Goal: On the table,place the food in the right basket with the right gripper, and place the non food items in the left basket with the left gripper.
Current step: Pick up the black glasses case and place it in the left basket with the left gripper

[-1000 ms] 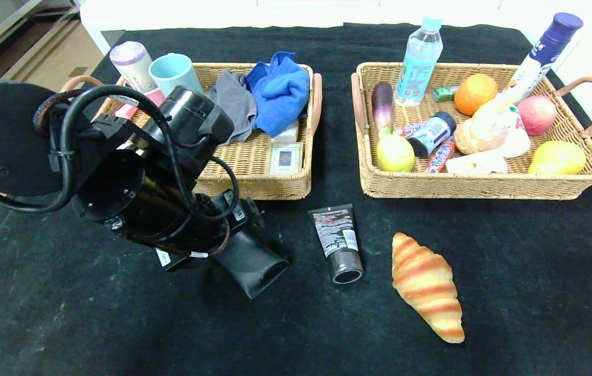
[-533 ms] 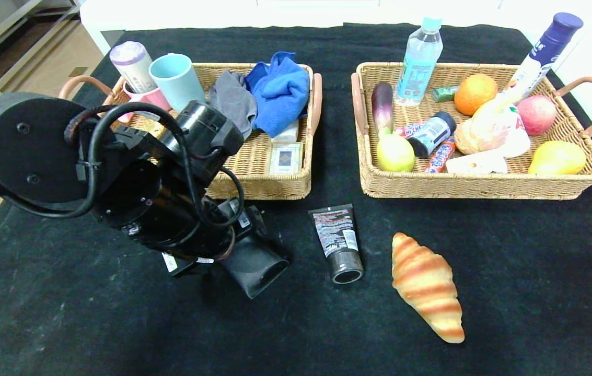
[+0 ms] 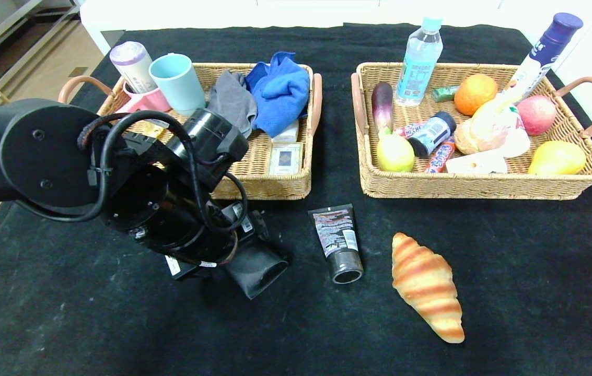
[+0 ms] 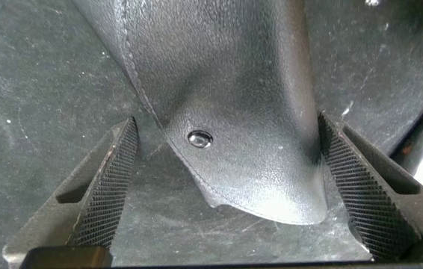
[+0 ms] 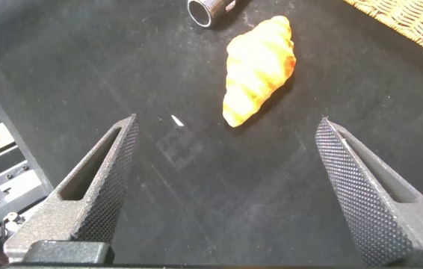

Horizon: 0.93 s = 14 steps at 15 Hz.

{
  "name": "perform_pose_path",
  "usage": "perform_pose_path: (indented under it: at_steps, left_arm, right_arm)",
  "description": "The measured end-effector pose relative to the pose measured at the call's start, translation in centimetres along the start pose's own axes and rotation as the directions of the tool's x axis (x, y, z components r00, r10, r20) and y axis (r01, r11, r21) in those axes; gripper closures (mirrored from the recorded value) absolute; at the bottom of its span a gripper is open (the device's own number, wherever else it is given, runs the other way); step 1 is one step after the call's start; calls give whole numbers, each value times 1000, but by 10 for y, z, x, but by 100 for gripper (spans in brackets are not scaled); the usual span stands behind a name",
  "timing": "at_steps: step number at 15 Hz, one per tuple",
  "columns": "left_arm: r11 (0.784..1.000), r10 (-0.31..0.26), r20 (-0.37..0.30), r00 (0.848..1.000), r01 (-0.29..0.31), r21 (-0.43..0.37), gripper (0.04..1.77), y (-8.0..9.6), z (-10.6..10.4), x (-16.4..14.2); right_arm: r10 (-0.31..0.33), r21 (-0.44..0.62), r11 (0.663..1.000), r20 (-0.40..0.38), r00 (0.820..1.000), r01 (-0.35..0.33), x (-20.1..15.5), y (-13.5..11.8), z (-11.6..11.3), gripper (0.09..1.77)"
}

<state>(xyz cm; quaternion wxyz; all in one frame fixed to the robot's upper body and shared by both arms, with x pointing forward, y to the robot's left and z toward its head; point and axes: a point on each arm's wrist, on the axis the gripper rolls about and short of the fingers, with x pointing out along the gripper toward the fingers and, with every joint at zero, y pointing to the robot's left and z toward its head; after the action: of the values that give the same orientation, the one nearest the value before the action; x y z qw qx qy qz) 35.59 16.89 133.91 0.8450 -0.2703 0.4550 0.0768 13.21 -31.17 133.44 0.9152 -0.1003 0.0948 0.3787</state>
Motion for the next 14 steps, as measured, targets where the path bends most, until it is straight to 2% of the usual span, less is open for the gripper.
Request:
perform_pose_path:
  at_steps: [3,4,7,9,11,14]
  left_arm:
    - [1000,-1,-5,1000,1,0,9,0,0,1]
    - [1000,1,-7,1000,-1,2,18,-1,-1,2]
    - [1000,11,-7,1000,-11,13,65,-4,-4,6]
    - [1000,13,-10,1000,-12,14,85,-4,-5,7]
    - [1000,10,-15,1000,-10,14,95,-4,-5,8]
    - [1000,11,-15,1000,-10,14,98,-4,-5,8]
  right_arm:
    - [0,0,1000,0,1000,0,0,0,0,15]
    - [0,0,1000,-1,1000,0,0,0,0,15]
    - [3,0,1000,-2,1000,-3,0,0,-1,15]
    - [4,0,1000,-3,1000,-4,0,0,-1,15]
    - [6,0,1000,-3,1000,-6,0,0,-1,15]
    - [7,0,1000,-4,1000,-7,1,0,-1,15]
